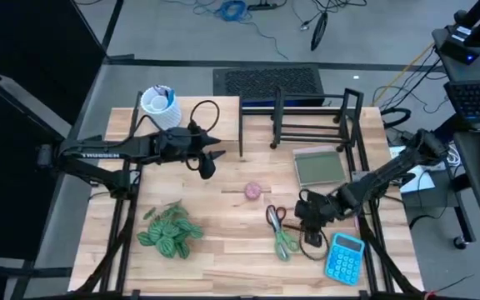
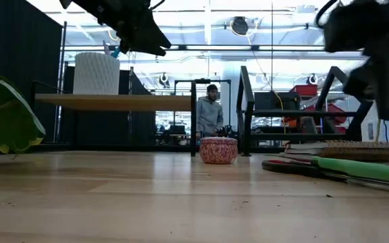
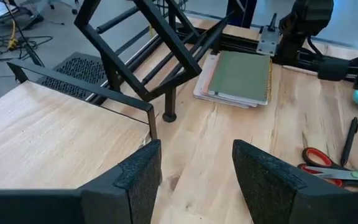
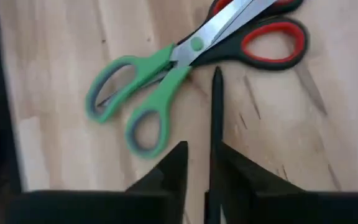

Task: Stock shelves
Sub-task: Put the black pen into the white pen holder

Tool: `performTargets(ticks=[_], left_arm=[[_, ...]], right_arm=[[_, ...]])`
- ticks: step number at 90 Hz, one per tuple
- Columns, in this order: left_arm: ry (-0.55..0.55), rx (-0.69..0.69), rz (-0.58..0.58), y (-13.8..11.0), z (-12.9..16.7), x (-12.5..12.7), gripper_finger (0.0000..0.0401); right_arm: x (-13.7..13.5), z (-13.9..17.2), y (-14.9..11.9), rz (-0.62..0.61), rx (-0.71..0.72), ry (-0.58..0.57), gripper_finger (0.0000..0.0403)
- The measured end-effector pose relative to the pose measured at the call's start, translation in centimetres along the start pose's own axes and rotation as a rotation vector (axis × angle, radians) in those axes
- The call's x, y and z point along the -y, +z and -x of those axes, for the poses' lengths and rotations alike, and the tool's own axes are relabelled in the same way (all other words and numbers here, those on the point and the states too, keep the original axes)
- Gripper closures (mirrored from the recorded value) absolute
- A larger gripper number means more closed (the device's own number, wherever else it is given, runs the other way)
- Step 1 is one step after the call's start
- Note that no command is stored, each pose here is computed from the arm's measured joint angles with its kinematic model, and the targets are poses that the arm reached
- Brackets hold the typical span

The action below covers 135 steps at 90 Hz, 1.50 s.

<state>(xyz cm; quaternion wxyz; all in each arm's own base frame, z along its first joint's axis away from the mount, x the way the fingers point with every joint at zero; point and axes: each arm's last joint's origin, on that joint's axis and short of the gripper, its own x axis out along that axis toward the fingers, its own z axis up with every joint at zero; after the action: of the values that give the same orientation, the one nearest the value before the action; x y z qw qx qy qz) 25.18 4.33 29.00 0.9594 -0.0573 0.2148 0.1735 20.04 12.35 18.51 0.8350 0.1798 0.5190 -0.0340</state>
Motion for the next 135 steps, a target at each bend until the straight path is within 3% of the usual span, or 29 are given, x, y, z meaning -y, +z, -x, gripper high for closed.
performTargets(ticks=[16,37,59,86,135], left_arm=[[0.0,0.0,0.0,0.0,0.0,0.0,0.0216],[0.0,0.0,0.0,0.0,0.0,0.0,0.0216],[0.0,0.0,0.0,0.0,0.0,0.0,0.0216],[-0.003,0.022,0.004,0.2,0.0,0.0,0.0216],[-0.003,0.021,0.004,0.2,0.0,0.0,0.0216]], right_arm=[[-1.0,-1.0,-2.7,0.044,0.241,-0.131,0.0266],[-0.5,-4.1,-5.5,0.111,0.244,-0.127,0.0252],[0.1,-6.5,-6.5,0.153,0.224,-0.197,0.0284],[0.2,-8.1,-6.9,0.164,0.23,-0.252,0.0388],[-0.2,-6.6,-6.2,0.139,0.268,-0.161,0.0401]])
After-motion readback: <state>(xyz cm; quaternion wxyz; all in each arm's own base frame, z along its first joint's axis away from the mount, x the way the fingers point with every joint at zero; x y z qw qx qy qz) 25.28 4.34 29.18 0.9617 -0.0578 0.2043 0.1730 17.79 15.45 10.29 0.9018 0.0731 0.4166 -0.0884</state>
